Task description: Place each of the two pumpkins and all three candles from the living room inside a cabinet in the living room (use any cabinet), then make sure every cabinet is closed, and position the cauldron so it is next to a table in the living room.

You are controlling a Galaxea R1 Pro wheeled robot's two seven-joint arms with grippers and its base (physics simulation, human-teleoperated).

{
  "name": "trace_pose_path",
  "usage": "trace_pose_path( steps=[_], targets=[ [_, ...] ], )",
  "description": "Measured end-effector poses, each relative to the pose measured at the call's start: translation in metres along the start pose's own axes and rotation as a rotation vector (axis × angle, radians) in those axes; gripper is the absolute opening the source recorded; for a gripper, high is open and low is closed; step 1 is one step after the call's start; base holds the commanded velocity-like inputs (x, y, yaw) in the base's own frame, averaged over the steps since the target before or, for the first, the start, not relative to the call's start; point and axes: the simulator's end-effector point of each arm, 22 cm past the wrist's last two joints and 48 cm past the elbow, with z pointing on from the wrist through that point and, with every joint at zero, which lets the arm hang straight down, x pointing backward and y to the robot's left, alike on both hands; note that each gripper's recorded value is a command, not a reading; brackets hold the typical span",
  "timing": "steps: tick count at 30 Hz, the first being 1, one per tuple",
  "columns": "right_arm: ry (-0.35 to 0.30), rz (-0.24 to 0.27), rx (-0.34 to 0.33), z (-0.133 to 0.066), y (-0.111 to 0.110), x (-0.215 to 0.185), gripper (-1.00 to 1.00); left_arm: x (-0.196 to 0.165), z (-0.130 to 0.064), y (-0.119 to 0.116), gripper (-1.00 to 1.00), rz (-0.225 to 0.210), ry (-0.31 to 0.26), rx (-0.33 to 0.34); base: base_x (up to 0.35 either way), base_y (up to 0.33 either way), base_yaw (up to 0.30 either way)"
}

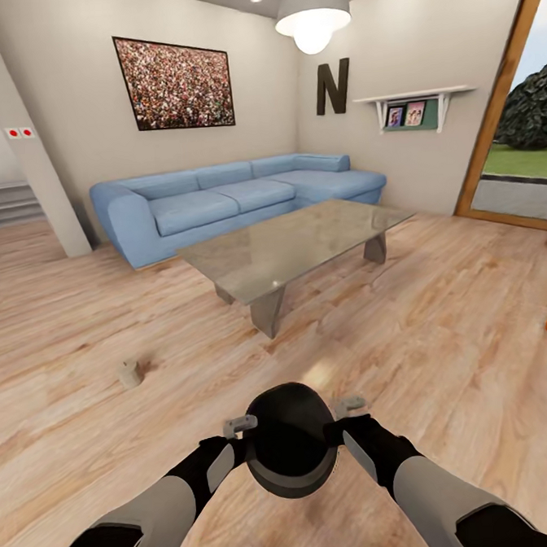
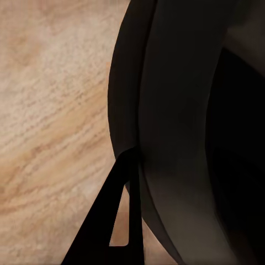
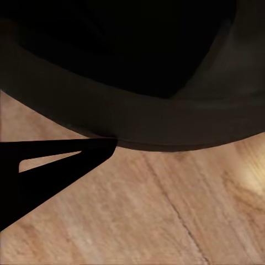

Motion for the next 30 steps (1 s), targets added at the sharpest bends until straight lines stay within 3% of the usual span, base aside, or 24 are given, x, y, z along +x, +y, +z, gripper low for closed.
trace_pose_path(
  steps=[7,30],
  targets=[
    [0.002,0.0,0.0,0.0,-0.0001,0.0005,-1.0,0.0006,0.0001,-0.0001,-1.0,-0.001,0.001,0.0,0.204,0.0,0.165],
    [0.002,0.001,-0.001,-0.0001,-0.0003,0.0007,-1.0,0.0007,0.0,-0.0003,-1.0,-0.001,0.001,0.0,0.28,0.0,0.003]
  ],
)
